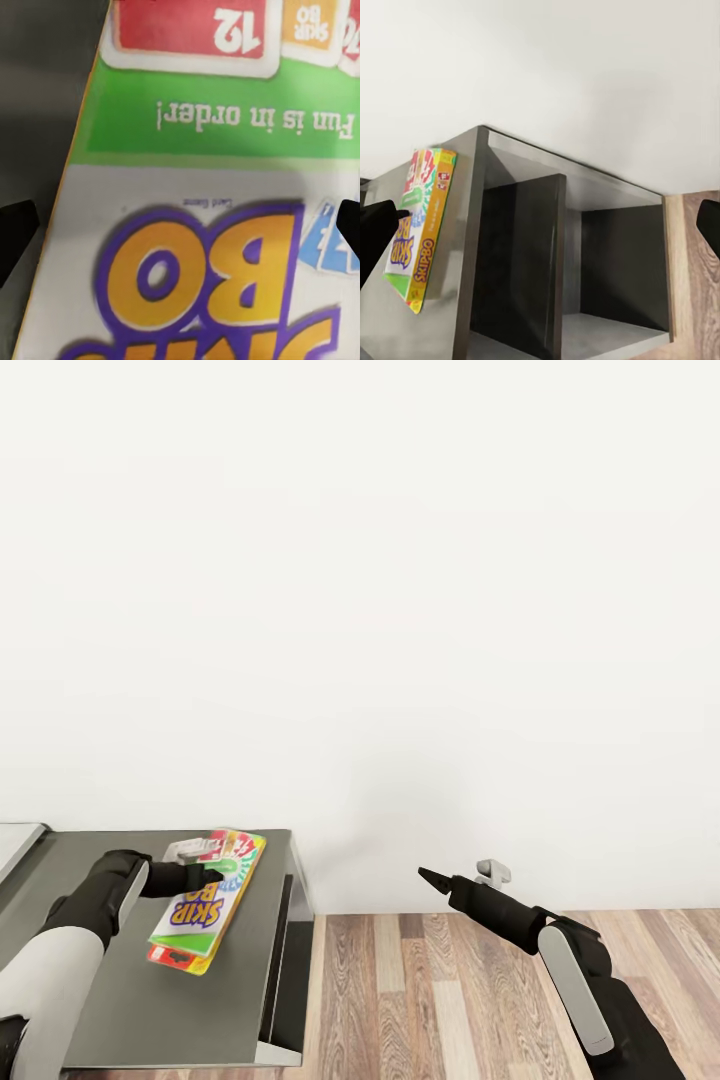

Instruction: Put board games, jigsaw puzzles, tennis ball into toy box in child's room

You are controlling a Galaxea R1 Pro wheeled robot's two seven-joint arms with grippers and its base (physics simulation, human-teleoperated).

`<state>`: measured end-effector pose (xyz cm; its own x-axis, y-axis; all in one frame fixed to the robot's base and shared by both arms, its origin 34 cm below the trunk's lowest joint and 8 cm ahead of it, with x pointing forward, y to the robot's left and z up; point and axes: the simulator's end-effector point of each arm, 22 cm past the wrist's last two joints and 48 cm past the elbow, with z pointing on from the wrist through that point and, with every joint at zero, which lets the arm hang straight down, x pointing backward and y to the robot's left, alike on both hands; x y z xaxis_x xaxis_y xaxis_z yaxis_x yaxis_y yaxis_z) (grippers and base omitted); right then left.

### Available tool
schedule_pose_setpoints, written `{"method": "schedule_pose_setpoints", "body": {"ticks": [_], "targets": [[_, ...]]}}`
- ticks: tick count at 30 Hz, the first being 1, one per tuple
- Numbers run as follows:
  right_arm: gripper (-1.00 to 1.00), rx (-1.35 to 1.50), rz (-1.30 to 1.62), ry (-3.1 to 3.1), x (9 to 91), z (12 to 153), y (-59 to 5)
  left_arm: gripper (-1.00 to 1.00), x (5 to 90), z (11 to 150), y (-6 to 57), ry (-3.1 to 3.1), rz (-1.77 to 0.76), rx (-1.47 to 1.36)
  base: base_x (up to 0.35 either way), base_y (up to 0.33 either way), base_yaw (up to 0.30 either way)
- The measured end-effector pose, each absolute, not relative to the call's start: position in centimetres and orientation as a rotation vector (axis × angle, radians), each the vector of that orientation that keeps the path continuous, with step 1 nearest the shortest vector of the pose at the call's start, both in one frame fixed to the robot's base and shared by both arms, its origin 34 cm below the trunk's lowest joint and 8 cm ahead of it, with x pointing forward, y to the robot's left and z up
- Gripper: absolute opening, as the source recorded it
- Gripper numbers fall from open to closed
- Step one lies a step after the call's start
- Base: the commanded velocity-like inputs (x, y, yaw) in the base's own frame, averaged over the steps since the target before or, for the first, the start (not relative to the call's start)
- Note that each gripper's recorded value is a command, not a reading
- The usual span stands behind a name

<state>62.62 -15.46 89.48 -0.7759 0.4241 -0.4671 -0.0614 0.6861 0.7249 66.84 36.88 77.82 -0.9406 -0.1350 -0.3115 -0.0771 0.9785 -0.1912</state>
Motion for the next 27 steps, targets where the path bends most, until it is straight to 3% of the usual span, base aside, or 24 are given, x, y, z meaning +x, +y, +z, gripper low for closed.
{"method": "schedule_pose_setpoints", "body": {"ticks": [12, 18, 27], "targets": [[1.00, 0.277, 1.004, 2.267, 62.6, 89.5, -15.5, 1.00, 66.9, 77.9, 36.2, 2.795, -0.287, -0.143, 0.000, 0.000, 0.000], [1.00, 0.277, 1.004, 2.265, 62.7, 89.5, -15.5, 1.00, 66.0, 77.5, 33.0, 2.839, -0.346, 0.067, 0.000, 0.000, 0.000], [1.00, 0.278, 1.005, 2.267, 62.6, 89.5, -15.5, 1.00, 65.6, 77.4, 32.2, 2.848, -0.376, 0.111, 0.000, 0.000, 0.000]]}}
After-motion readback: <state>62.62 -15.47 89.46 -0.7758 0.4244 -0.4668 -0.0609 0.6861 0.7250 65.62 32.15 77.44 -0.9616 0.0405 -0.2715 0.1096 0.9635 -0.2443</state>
